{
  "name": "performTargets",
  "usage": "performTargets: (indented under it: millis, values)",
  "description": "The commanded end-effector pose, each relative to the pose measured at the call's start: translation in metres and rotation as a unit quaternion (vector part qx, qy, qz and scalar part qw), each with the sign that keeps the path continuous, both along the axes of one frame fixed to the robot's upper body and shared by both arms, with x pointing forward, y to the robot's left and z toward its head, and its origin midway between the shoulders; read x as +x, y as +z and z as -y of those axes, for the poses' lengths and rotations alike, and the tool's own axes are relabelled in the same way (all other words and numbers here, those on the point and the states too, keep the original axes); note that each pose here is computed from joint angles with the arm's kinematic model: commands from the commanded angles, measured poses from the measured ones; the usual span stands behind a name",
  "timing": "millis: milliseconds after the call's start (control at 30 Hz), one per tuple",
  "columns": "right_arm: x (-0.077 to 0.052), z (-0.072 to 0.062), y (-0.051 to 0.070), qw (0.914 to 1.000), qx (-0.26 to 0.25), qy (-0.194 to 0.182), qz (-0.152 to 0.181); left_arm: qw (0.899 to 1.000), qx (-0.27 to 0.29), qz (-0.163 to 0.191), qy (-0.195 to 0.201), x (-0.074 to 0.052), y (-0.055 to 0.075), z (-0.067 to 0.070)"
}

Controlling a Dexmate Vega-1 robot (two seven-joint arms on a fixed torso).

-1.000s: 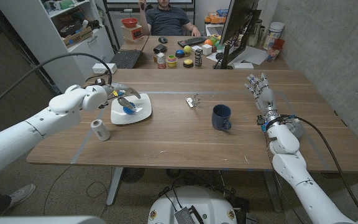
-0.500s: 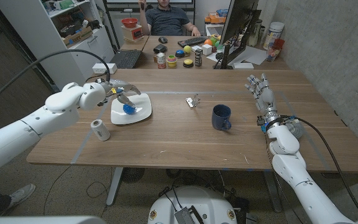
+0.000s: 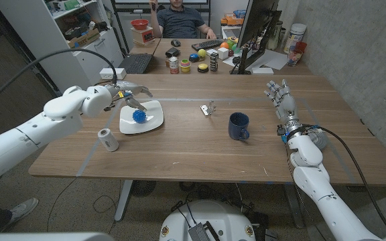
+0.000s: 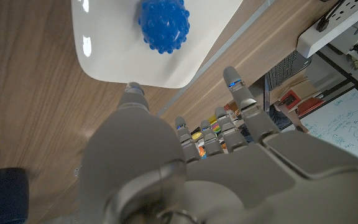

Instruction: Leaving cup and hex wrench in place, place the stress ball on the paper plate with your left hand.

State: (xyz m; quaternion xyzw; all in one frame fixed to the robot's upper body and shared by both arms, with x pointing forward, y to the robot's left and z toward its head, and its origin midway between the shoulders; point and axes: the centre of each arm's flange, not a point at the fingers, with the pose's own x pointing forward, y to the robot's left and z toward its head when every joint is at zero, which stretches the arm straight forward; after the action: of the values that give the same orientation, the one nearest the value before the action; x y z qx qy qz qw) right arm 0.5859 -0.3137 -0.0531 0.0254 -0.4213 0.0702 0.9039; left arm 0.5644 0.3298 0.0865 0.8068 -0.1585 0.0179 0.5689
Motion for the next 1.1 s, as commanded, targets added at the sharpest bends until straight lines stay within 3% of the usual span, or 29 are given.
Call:
performTargets:
  millis: [33, 333, 1100]
  values:
    - [0.001, 0.001, -0.001, 1.0000, 0.002, 0.002, 0.001, 0.999, -0.005, 0.031, -0.023, -0.015, 0.013, 0.004]
    - [0.002, 0.002, -0.001, 1.0000, 0.003, 0.002, 0.001, 0.997, -0.015, 0.062, -0.036, -0.028, 0.025, 0.005]
    - [0.006, 0.004, -0.007, 0.9999, 0.009, 0.005, 0.002, 0.991, -0.023, 0.111, -0.067, -0.049, 0.040, 0.013]
